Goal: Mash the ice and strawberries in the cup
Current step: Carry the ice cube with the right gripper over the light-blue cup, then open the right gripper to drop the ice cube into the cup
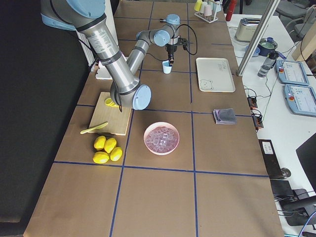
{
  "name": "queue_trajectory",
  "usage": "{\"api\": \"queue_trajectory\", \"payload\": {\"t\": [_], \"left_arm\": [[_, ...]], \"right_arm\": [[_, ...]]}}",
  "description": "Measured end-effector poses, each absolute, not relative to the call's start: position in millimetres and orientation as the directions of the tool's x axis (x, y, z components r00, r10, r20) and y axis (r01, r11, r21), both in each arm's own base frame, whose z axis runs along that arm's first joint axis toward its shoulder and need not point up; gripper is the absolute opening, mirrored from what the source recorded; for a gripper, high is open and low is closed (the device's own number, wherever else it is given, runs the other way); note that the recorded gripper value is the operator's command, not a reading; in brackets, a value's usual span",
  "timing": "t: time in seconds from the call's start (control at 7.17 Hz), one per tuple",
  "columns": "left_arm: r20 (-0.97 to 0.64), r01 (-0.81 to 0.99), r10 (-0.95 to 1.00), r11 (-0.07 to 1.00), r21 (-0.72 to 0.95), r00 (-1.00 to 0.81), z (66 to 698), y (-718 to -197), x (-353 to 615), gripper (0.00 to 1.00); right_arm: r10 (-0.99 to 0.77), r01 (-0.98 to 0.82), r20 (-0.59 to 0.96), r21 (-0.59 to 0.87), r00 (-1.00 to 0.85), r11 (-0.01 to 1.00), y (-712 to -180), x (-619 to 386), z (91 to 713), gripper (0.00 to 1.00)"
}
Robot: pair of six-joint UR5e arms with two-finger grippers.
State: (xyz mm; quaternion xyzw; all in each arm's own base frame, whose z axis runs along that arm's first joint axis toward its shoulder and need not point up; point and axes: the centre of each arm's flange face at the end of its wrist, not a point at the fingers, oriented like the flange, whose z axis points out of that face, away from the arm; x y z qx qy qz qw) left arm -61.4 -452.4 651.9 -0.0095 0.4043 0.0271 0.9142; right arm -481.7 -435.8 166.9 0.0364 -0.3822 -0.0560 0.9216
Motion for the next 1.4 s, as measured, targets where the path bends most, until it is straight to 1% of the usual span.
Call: {"api": "queue_trajectory", "payload": {"t": [0.28, 0.84, 0.98, 1.12, 1.26, 1.4], "left_arm": [[-0.740, -0.058, 0.041, 0.998, 0.003, 0.672, 653.3, -452.3, -61.4, 1.00], [-0.739, -0.058, 0.039, 0.998, 0.000, 0.672, 654.8, -451.9, -61.5, 1.00], [-0.739, -0.058, 0.039, 0.998, -0.001, 0.673, 655.1, -451.9, -61.5, 1.00], [-0.739, -0.058, 0.039, 0.998, -0.001, 0.673, 654.9, -452.2, -61.5, 1.00], [-0.739, -0.058, 0.039, 0.998, -0.001, 0.673, 654.8, -452.4, -61.5, 1.00], [-0.739, -0.058, 0.038, 0.998, -0.001, 0.673, 655.1, -452.4, -61.5, 1.00]], "right_arm": [[-0.153, 0.083, 0.705, 0.134, 0.692, 0.988, -423.9, -534.3, 163.4, 0.01], [-0.175, 0.090, 0.706, 0.156, 0.686, 0.984, -407.0, -565.6, 150.5, 0.02], [-0.176, 0.091, 0.704, 0.157, 0.688, 0.983, -404.9, -570.4, 148.6, 0.04], [-0.176, 0.091, 0.703, 0.157, 0.689, 0.983, -403.3, -573.5, 147.1, 0.24], [-0.176, 0.090, 0.705, 0.157, 0.687, 0.983, -402.5, -575.0, 144.7, 0.53], [-0.176, 0.089, 0.706, 0.158, 0.686, 0.983, -402.7, -575.3, 142.1, 0.75]]}}
